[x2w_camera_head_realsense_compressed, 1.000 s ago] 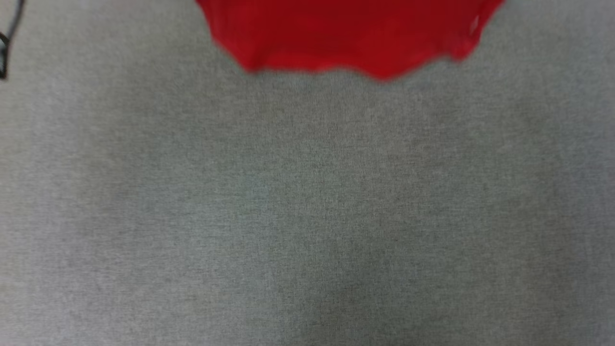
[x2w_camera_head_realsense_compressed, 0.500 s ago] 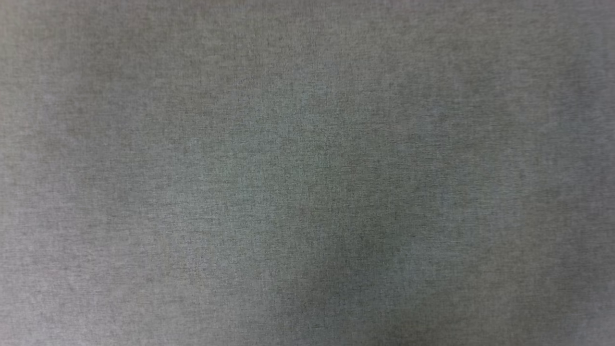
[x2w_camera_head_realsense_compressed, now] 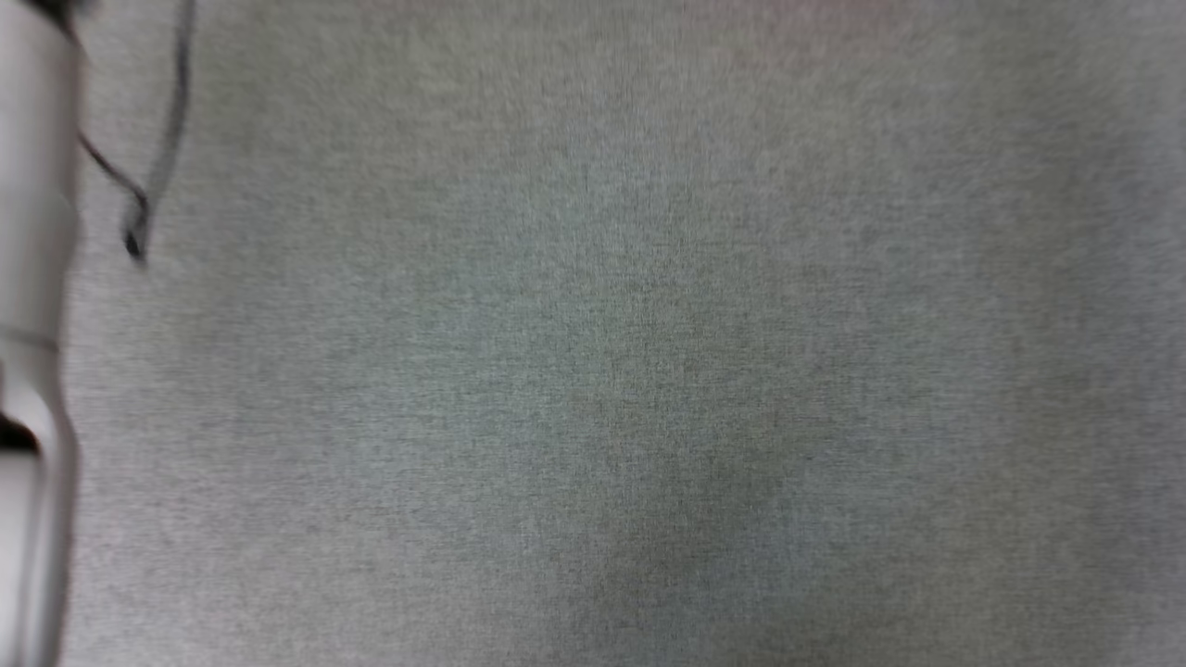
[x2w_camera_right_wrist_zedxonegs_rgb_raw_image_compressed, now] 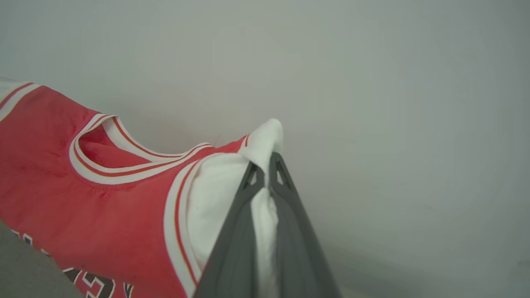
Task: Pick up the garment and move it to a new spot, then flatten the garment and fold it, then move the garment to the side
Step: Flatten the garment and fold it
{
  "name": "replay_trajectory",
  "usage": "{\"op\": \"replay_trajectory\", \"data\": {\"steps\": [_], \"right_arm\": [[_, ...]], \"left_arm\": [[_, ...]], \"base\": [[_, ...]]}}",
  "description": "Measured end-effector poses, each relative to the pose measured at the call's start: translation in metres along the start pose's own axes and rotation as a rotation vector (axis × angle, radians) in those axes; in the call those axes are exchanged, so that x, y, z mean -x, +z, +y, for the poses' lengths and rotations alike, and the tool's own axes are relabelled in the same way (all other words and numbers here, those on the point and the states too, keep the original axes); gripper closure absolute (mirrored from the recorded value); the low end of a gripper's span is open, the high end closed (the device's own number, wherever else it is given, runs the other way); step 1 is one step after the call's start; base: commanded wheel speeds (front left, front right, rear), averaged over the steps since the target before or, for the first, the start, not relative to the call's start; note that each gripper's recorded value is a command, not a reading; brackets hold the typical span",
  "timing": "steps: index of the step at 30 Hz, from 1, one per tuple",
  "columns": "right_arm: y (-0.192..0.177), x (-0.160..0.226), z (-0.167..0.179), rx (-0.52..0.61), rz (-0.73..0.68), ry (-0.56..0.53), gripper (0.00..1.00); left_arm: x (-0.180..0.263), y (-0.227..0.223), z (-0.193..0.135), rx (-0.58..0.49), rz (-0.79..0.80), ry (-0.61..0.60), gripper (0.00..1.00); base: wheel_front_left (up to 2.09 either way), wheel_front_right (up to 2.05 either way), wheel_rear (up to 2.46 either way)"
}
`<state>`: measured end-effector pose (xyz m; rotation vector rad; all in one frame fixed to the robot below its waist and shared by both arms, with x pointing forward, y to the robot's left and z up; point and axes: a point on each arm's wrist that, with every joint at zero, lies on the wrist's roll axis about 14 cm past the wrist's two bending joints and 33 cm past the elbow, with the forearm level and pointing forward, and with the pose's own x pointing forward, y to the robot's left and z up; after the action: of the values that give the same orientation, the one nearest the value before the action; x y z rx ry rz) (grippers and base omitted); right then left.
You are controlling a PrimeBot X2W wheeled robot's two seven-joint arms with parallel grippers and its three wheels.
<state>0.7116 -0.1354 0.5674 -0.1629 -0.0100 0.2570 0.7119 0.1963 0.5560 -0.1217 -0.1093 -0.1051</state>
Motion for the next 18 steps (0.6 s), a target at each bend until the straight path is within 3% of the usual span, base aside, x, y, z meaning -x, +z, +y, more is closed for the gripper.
{"op": "replay_trajectory", "data": {"steps": [11, 18], "right_arm": [[-0.062, 0.103, 0.039, -0.133, 0.118, 0.057, 1.0], [-0.078, 0.184, 0.045, -0.212, 0.15, 0.044, 1.0]], "left_arm": [[0.116, -0.044, 0.012, 0.091, 0.129, 0.061, 1.0], [0.207, -0.049, 0.016, 0.128, 0.146, 0.137, 1.0]], "base": [[0.0, 0.0, 0.0], [0.0, 0.0, 0.0]]}}
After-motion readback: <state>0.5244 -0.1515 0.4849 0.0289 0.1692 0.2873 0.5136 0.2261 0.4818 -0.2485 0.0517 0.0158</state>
